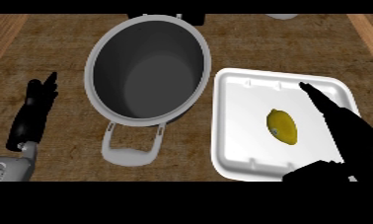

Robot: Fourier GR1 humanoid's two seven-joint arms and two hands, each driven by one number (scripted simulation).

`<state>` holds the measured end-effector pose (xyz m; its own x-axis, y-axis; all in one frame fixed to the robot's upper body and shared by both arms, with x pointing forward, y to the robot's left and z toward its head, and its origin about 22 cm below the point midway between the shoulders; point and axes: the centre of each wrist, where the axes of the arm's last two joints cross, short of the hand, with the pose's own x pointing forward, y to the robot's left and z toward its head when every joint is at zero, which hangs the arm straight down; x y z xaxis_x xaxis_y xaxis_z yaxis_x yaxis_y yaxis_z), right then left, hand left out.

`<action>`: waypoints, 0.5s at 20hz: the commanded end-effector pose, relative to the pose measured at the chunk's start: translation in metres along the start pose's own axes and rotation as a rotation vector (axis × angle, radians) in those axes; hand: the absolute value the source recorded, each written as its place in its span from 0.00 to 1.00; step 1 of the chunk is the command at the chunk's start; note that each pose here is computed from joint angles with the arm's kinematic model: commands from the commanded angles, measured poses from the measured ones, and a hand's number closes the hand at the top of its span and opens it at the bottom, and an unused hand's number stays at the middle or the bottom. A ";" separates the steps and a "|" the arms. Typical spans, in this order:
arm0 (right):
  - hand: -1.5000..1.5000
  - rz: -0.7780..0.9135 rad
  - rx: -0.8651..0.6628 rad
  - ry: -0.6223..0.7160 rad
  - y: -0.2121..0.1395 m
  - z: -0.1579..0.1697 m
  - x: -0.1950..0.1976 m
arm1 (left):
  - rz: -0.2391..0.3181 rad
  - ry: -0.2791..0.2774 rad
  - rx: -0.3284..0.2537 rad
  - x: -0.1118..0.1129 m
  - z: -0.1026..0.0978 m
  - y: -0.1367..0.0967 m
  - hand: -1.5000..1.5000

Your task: Pick the lemon from the tray and place it in the pot

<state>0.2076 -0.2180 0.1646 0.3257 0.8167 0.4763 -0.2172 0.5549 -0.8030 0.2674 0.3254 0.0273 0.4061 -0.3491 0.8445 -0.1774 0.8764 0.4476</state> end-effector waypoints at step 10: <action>0.00 0.072 0.080 0.193 0.017 -0.035 -0.018 | 0.004 0.008 -0.004 -0.001 -0.005 0.031 0.50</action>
<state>0.2248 -0.2256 0.1381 0.3891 0.8157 0.4281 -0.2693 0.5452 -0.7939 0.2668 0.3375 0.0307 0.4116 -0.3441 0.8439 -0.1826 0.8761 0.4463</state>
